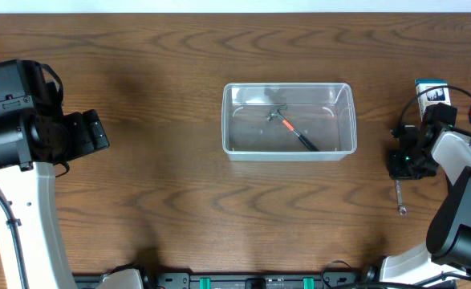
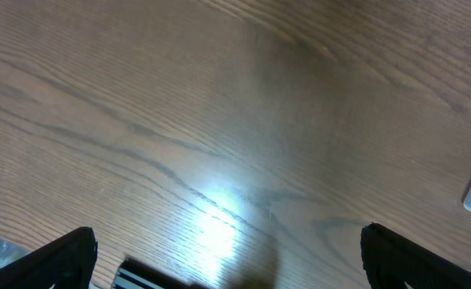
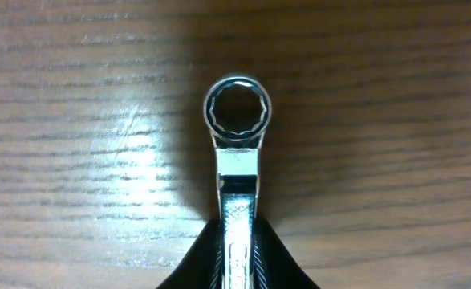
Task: Pack container
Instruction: 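Close the right gripper on the wrench shaft below the ring, then lift the wrench and carry it left into the container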
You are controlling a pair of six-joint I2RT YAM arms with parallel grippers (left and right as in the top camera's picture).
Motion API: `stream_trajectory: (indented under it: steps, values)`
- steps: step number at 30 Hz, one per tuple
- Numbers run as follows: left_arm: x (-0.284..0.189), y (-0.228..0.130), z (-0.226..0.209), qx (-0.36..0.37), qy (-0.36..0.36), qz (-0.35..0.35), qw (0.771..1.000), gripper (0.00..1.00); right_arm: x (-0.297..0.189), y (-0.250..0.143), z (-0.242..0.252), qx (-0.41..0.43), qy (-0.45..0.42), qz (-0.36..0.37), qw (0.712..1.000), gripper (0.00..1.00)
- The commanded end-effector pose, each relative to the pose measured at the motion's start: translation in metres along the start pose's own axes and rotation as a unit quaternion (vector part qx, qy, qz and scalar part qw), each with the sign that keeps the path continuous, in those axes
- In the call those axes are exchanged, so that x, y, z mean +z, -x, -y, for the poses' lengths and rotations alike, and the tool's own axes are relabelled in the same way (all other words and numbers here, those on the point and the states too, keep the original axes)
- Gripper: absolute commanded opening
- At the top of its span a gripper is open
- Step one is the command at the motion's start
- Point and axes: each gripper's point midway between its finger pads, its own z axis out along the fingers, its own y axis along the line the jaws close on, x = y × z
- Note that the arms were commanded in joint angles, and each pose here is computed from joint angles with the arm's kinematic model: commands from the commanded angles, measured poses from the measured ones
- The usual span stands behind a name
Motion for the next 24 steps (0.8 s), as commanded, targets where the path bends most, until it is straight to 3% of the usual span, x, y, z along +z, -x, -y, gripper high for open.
stream_trajectory:
  steps: [1,12,24]
  values:
    - [-0.003,0.002,-0.002,0.0,0.001,0.005,1.0,0.98,0.0,0.0,0.0,-0.002,0.006,-0.01,1.0,0.1]
    - [-0.003,0.002,-0.002,0.0,0.001,0.005,1.0,0.98,-0.038,0.027,0.007,-0.019,0.002,0.001,1.0,0.07]
    - [-0.003,0.002,-0.002,0.0,0.001,0.005,1.0,0.98,-0.141,0.09,-0.043,-0.176,-0.011,0.053,0.983,0.06]
